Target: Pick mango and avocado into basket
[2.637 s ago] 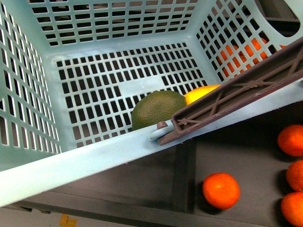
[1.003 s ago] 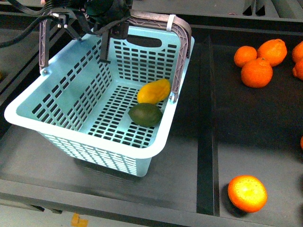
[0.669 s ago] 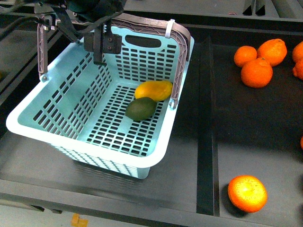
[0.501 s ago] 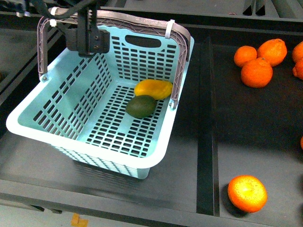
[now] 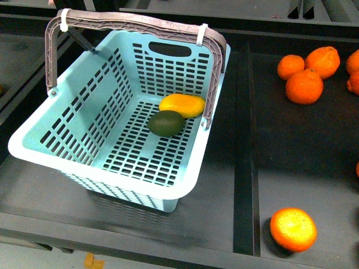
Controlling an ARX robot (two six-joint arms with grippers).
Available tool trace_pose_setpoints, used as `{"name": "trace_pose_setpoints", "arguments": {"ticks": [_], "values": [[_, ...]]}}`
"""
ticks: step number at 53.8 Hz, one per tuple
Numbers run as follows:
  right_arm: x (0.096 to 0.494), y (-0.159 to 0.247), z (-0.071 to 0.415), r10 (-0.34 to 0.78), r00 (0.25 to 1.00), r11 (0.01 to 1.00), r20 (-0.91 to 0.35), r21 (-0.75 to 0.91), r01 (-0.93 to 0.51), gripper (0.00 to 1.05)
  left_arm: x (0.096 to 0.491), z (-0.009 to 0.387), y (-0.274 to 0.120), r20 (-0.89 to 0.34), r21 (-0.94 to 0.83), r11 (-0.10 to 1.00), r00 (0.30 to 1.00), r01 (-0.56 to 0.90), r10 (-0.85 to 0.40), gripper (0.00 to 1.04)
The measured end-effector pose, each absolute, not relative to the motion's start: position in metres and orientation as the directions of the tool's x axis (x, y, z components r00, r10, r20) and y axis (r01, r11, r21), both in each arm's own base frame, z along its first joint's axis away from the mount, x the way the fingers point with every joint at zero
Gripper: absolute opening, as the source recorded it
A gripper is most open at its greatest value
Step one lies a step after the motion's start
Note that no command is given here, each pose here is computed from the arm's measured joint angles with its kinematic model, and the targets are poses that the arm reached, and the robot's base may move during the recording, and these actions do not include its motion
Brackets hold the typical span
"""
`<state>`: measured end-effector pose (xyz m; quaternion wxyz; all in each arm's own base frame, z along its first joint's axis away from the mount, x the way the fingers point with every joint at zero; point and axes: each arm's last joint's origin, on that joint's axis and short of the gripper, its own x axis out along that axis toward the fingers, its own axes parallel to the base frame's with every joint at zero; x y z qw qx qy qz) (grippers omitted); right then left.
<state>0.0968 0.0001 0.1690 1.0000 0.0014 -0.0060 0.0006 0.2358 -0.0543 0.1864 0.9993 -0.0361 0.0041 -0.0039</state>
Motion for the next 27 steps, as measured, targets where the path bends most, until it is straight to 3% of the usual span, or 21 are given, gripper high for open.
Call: {"name": "trace_pose_setpoints", "arguments": {"ticks": [2,3,27], "values": [[0.097,0.0,0.169,0.001,1.0,1.0,0.012,0.003,-0.001,0.96,0.226,0.183,-0.048,-0.011,-0.046,0.999,1.0,0.009,-0.01,0.03],[0.097,0.0,0.169,0.001,1.0,1.0,0.012,0.003,-0.001,0.96,0.221,0.182,-0.044,-0.01,-0.04,0.999,1.0,0.013,-0.014,0.02],[0.097,0.0,0.169,0.001,1.0,1.0,0.012,0.003,-0.001,0.96,0.166,0.162,-0.014,-0.018,-0.013,1.0,1.0,0.002,-0.003,0.02]]}}
